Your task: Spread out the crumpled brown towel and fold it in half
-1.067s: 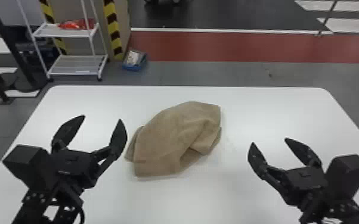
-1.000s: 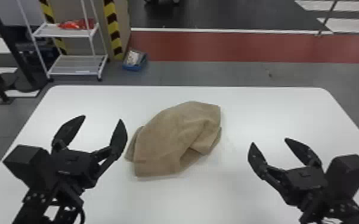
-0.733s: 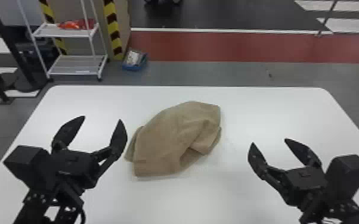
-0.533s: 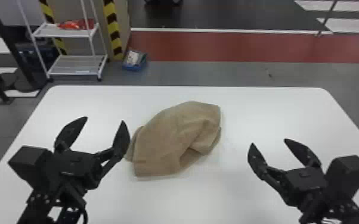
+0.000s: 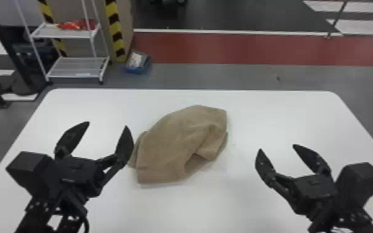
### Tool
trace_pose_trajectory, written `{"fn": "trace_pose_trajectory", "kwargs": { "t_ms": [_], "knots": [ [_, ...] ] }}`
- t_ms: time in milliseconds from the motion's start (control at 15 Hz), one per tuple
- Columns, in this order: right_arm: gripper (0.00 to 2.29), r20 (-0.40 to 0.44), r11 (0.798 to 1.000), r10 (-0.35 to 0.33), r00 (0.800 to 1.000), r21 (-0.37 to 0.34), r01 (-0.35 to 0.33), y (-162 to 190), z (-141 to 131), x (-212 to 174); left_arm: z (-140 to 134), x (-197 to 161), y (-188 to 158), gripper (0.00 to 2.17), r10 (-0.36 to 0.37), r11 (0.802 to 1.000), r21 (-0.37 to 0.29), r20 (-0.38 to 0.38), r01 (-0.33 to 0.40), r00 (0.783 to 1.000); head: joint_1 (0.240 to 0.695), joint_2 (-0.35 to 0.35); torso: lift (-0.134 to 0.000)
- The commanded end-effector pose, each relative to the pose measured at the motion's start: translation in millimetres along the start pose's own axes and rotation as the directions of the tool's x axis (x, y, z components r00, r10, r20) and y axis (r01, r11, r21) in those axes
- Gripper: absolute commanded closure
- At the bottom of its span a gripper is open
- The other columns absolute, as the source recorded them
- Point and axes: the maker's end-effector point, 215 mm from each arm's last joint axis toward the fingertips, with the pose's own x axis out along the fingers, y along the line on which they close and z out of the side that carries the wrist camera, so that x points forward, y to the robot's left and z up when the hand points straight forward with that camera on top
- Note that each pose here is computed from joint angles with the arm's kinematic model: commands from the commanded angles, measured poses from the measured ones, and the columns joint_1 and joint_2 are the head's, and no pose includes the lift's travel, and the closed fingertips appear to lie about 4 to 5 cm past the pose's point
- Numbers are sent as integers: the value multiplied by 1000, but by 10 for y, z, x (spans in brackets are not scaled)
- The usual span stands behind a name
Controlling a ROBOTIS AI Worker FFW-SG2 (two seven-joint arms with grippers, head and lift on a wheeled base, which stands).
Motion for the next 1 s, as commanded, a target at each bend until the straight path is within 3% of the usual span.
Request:
{"fn": "trace_pose_trajectory", "kwargs": {
  "t_ms": [0, 267, 533, 800, 933],
  "knots": [
    [117, -1, 1000, -1, 1000, 0, 1, -5, -7, 0, -2, 7, 4, 120, 1, 1000, 0, -1, -1, 1000, 695, -28, -123],
    [194, -16, 1000, 9, 1000, 5, -9, 32, -100, 75, -174, 56, 54, 137, -7, 1000, -5, -20, 7, 1000, 695, -28, -123],
    [194, -25, 991, 130, 991, 7, -130, 383, -142, 339, -211, 82, 68, 134, -8, 1000, -12, -24, 8, 1000, 695, -3, -123],
    [198, -168, 976, 212, 963, -14, -217, 697, -526, 801, -219, 71, 73, 137, -12, 1000, -5, -27, 12, 1000, 695, 44, -123],
    [221, -199, 970, 227, 953, -40, -240, 796, -612, 951, -205, 51, 95, 140, -12, 1000, 0, -27, 12, 1000, 695, 67, -123]
  ]
}}
